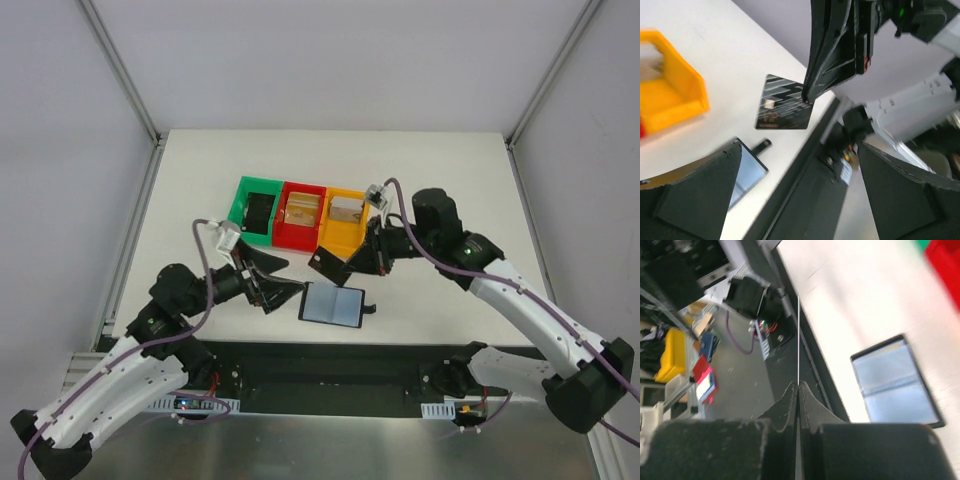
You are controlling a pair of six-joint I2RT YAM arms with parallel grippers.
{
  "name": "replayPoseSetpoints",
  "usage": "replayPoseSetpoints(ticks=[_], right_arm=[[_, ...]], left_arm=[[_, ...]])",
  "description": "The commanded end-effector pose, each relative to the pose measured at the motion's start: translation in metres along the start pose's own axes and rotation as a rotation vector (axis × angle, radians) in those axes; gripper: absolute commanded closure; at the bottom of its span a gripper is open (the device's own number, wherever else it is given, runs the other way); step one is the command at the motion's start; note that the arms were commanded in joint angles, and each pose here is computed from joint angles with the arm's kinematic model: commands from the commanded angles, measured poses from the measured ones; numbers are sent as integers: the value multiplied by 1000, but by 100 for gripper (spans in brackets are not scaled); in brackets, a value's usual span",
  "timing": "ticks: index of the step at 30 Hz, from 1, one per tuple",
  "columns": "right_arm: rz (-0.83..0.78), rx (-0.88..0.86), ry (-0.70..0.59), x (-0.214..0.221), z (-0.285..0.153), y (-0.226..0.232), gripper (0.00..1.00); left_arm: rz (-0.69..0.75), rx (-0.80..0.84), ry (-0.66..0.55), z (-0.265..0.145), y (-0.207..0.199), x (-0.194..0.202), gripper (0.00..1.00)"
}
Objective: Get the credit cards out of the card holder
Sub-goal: Place the credit card in the storage box.
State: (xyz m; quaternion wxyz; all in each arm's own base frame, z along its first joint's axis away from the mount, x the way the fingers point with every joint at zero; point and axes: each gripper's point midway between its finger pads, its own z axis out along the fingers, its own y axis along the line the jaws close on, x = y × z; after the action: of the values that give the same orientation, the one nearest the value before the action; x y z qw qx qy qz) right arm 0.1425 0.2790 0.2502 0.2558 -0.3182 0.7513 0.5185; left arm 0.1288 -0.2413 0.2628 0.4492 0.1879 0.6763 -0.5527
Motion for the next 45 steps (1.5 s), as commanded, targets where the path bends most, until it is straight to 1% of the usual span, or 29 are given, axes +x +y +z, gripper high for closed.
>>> replayPoseSetpoints(ticks=[1,3,5,7,10,13,16,19,23,26,29,33,45], right_arm=[[-149,181,-53,-57,6,-28,100],[-186,240,-62,-80,16,-44,100],[-227,283,-33,-94,34,-70,100],[-344,226,8,-102,53,-76,98],[-540,214,33,-113,77,-89,100],[-605,179,21,-130,94,-95,100],[-628,139,50,-136,118,-108,100],[-662,121,12,-147,137,-117,100],[-724,100,-24,-162,164,-125,100],[-741,72,-32,-171,188,-134,100],[-766,37,-53,-175,207,-134,100],[-795,16,-38,-171,224,-139,100],[-798,26,50,-138,241,-166,100]], left_arm=[[46,-353,-151,-38,43,-31,2],[16,-444,-211,-52,56,-35,3],[-31,-523,-244,-64,69,-32,5],[-71,-597,-271,-76,81,-27,6],[-110,-665,-305,-88,97,-16,7],[-134,-688,-345,-96,103,-14,9],[-153,-737,-360,-105,110,-11,10],[-169,-796,-363,-117,115,-8,11],[-189,-870,-406,-134,120,-10,12],[-209,-904,-440,-144,124,-10,13],[-211,-919,-445,-147,126,-9,14],[-212,-943,-429,-148,128,-7,14],[-219,-1003,-398,-147,139,0,13]])
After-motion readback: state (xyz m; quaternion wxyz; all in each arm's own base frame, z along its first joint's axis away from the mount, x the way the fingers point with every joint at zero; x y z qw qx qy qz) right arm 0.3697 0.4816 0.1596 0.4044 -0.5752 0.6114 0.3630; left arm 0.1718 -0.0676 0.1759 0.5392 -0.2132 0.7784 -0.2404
